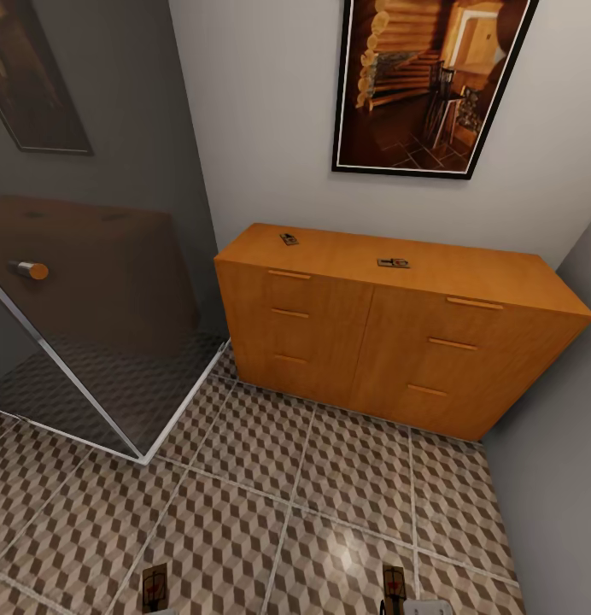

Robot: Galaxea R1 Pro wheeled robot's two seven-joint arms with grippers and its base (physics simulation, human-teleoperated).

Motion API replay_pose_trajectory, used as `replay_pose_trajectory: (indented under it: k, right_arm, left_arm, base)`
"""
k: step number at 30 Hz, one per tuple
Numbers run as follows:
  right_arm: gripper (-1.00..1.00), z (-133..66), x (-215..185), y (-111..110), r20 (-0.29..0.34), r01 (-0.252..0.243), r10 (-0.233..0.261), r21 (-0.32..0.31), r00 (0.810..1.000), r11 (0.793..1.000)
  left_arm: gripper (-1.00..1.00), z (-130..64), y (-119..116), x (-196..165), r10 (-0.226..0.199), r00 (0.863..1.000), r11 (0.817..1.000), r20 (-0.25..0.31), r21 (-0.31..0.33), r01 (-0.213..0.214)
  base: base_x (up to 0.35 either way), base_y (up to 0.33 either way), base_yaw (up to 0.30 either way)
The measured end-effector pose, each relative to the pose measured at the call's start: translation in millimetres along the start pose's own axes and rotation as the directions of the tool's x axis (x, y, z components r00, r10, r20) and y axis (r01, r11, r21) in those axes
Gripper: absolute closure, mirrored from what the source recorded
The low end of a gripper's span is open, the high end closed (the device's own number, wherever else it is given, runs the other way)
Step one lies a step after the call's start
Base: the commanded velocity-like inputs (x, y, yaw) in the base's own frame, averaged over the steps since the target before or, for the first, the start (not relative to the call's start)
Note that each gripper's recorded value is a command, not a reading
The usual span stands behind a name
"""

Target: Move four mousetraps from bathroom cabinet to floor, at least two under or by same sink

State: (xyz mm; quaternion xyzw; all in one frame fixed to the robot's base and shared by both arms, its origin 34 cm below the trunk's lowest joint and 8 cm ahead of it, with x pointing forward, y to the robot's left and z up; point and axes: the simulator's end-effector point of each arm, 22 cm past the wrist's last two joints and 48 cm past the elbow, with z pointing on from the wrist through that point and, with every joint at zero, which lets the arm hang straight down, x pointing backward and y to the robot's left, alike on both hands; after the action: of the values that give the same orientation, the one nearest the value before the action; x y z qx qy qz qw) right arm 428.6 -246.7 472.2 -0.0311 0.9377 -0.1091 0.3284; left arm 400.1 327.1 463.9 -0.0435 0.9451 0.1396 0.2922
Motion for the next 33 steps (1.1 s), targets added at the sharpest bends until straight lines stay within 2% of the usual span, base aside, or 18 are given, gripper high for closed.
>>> replay_pose_trajectory:
  k: [33]
  right_arm:
    - [1.00, 0.0, 0.0, -0.1, 0.000, 0.000, 0.000, 0.000, 1.000, 1.000]
  left_arm:
    - [1.00, 0.0, 0.0, -0.1, 0.000, 1.000, 1.000, 0.000, 0.000, 0.000]
  base:
    - [0.000, 0.000, 0.000]
